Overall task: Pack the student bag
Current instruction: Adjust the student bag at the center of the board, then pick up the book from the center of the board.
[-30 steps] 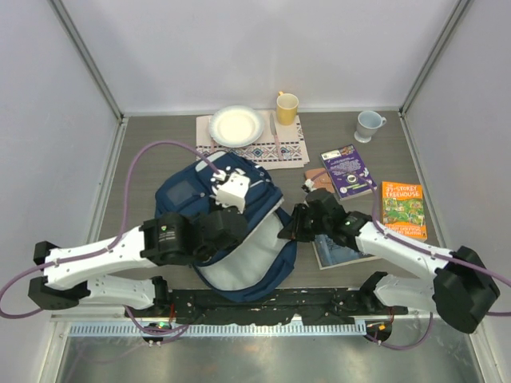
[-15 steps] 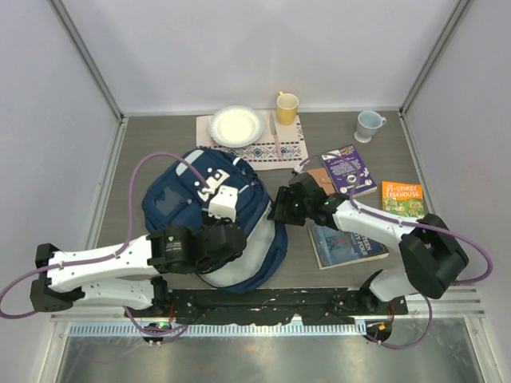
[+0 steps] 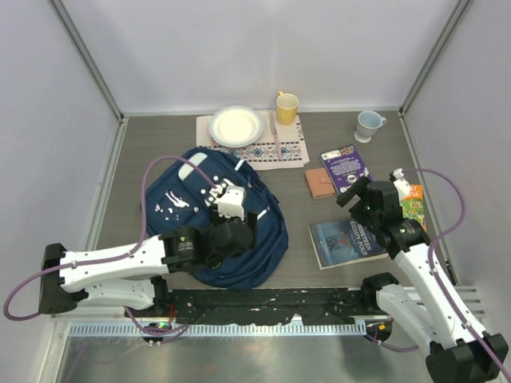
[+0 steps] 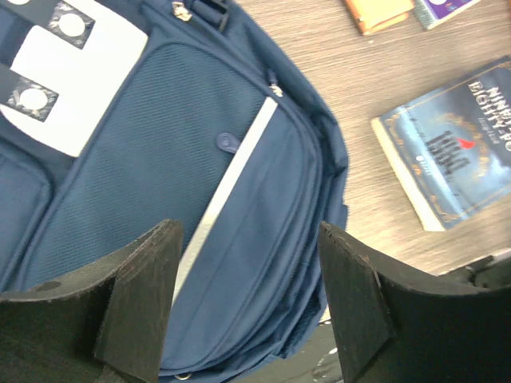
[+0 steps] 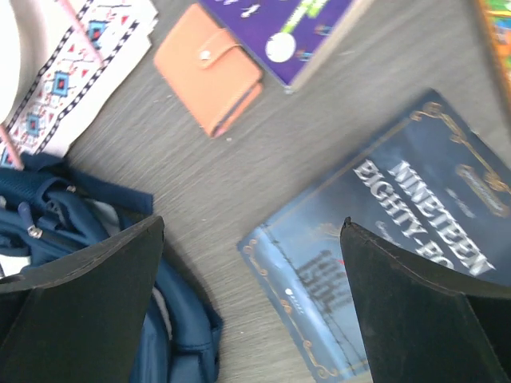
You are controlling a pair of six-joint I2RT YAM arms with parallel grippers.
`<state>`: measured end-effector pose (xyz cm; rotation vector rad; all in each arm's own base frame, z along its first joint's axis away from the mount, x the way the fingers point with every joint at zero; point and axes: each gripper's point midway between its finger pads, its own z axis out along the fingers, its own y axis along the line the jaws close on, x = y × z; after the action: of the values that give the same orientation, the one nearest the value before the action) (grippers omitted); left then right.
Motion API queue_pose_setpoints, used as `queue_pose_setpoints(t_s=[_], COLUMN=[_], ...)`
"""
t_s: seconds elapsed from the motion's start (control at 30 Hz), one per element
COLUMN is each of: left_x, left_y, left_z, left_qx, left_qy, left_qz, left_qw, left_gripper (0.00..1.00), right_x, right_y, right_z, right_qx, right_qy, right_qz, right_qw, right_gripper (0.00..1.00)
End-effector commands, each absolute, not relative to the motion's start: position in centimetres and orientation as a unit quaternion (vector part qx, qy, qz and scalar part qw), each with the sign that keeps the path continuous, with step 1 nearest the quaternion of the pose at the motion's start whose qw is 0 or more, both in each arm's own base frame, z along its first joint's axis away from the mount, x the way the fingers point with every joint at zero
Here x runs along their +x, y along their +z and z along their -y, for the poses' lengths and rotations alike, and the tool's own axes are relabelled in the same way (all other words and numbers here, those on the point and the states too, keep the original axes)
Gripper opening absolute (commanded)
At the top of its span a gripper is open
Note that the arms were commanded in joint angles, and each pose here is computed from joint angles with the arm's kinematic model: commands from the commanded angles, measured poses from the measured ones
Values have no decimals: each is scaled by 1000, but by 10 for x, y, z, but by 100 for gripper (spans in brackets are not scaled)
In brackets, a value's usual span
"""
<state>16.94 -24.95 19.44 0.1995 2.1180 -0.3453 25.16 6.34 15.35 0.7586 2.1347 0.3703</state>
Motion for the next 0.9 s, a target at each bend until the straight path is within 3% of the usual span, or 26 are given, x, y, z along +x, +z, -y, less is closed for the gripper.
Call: queue_pose_setpoints(t_s=[0.0,0.17,0.37,0.87], left_x=[170,170,173,220], left_y=[215,252,243,156], left_z=[280,326,407,486], left_qx=[83,145,276,308], left_qy=[-207,-269,-289,-400], left_qz=[-849,-812,-781,-790], left_qw=[479,498,480,348], left_gripper=[75,100,100,99], right_x=[215,187,160,149], right_y=[137,127,105,91], right_z=[-28,-26,-12,-7], right_qx=[388,440,518,537], right_qy=[88,103,98,82], right_qz=[-834,-817,-775,-769], right_qw=[382,358,349,337], right_gripper=[98,98,98,98])
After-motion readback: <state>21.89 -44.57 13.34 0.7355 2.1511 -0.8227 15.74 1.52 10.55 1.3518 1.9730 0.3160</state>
